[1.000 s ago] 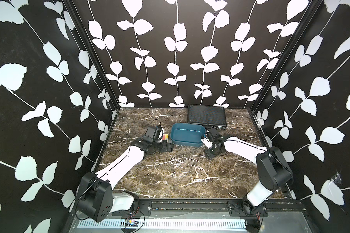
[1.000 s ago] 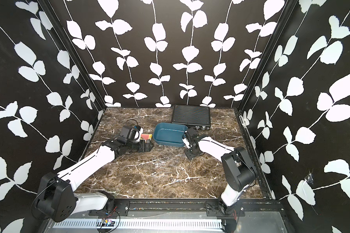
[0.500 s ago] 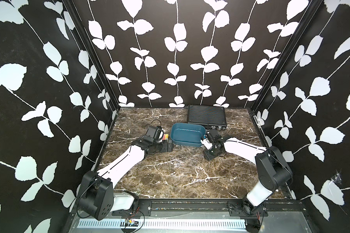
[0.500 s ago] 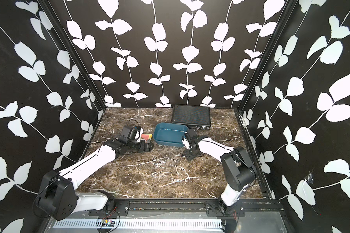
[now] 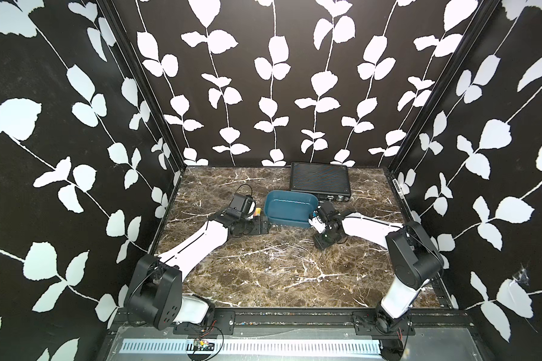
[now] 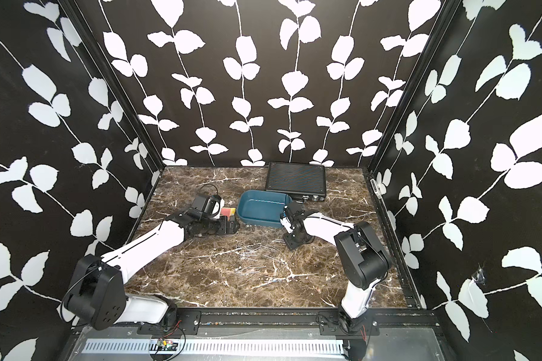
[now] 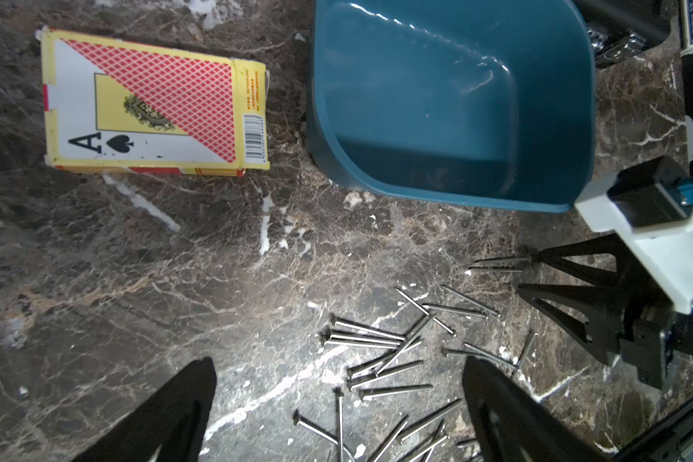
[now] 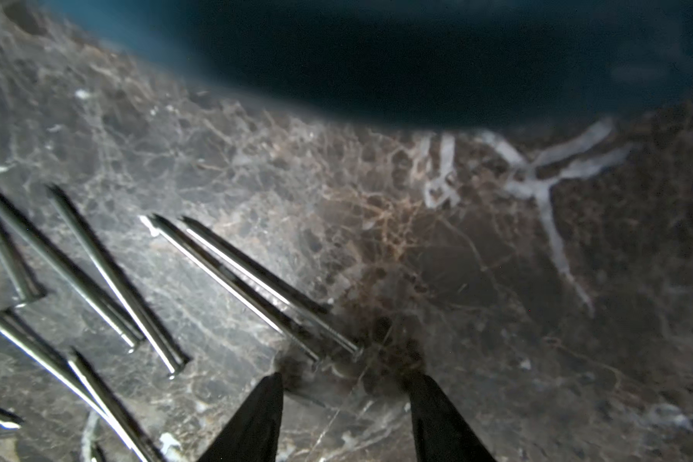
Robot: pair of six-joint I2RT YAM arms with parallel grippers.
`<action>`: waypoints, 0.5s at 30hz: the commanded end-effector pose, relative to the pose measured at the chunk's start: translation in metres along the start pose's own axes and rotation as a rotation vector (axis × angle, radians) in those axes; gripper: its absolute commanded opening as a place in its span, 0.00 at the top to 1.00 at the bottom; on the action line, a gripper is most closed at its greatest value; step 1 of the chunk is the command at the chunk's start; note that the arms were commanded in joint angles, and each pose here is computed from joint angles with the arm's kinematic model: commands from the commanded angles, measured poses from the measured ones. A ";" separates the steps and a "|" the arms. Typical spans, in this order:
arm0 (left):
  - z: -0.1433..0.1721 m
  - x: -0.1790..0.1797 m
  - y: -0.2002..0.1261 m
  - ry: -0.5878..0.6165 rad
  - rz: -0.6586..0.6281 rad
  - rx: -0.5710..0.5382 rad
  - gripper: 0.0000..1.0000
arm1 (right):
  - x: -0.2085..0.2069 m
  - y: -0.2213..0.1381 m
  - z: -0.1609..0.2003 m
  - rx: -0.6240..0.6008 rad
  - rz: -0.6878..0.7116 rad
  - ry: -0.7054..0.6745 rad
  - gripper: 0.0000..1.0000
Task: Put the nails on the desktop into the storage box
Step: Pick up the nail from the center of the board.
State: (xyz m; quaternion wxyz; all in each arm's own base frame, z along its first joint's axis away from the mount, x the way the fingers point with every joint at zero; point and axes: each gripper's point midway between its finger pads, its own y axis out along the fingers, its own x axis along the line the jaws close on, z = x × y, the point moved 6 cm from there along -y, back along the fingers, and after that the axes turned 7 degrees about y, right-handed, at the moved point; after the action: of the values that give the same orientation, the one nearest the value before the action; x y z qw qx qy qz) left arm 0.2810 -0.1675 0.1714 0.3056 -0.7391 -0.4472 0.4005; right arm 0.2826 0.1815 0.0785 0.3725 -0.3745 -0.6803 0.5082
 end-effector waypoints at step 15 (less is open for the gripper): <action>-0.003 -0.005 -0.007 0.010 0.013 -0.019 0.01 | 0.031 0.015 -0.005 0.022 -0.095 -0.051 0.50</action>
State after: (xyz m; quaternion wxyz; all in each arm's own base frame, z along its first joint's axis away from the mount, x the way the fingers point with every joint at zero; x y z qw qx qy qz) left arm 0.2849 -0.1698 0.1744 0.3027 -0.7410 -0.4466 0.3998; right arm 0.2836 0.1954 0.0785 0.3677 -0.3607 -0.6921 0.5056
